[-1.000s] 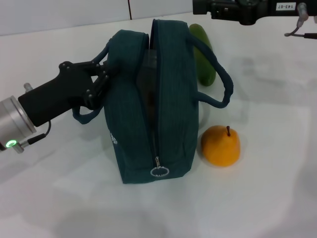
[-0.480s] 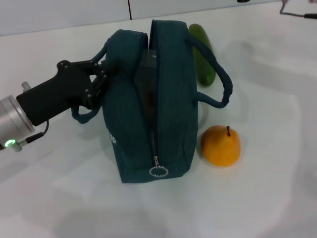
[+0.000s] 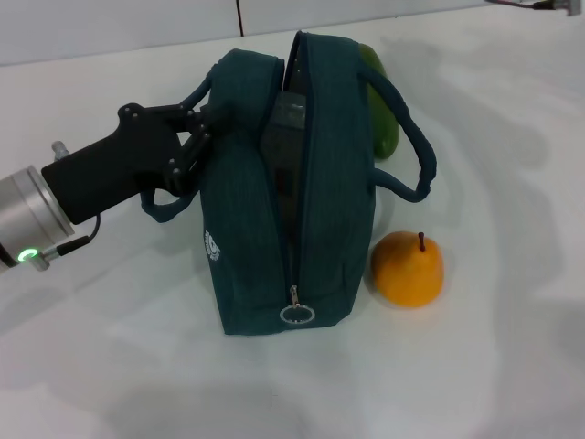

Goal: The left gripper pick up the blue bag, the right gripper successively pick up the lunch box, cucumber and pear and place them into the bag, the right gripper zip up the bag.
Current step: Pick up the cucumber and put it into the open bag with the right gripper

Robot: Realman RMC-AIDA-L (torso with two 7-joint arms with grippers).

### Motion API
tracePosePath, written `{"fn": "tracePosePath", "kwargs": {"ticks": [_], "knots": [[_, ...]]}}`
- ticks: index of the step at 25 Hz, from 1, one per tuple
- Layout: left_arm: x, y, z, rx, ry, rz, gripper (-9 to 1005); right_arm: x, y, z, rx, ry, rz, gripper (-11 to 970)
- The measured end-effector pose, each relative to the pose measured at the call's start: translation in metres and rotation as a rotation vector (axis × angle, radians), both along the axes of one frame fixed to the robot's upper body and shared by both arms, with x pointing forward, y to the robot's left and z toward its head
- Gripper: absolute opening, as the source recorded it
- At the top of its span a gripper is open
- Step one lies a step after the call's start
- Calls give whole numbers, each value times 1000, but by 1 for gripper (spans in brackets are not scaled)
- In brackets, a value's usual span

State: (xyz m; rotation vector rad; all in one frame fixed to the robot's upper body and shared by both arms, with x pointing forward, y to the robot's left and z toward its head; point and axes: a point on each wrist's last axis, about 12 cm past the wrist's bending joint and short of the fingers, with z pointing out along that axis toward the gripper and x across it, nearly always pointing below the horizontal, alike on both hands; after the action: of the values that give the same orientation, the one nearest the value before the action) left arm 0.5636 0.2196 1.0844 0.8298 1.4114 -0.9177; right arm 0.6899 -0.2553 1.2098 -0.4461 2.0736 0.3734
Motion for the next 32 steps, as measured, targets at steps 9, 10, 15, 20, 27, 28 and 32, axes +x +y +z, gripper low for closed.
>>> {"fn": "tracePosePath", "kwargs": {"ticks": [9, 10, 15, 20, 27, 28, 32], "knots": [[-1, -3, -1, -6, 3, -9, 46, 7, 12, -34, 100, 85, -59, 834], [-1, -4, 0, -7, 3, -15, 46, 7, 13, -41, 104, 99, -73, 855], [0, -8, 1, -6, -3, -28, 46, 5, 18, -62, 93, 148, -102, 874], [0, -8, 1, -9, 1, -31, 46, 2, 27, -82, 41, 154, -123, 872], [0, -8, 1, -4, 5, -37, 46, 2, 37, -95, 20, 168, -145, 871], [0, -8, 1, -4, 5, -36, 46, 2, 38, -95, 21, 168, -146, 871], [1, -7, 1, -1, 2, -35, 46, 1, 45, -98, 24, 156, -140, 871]]}}
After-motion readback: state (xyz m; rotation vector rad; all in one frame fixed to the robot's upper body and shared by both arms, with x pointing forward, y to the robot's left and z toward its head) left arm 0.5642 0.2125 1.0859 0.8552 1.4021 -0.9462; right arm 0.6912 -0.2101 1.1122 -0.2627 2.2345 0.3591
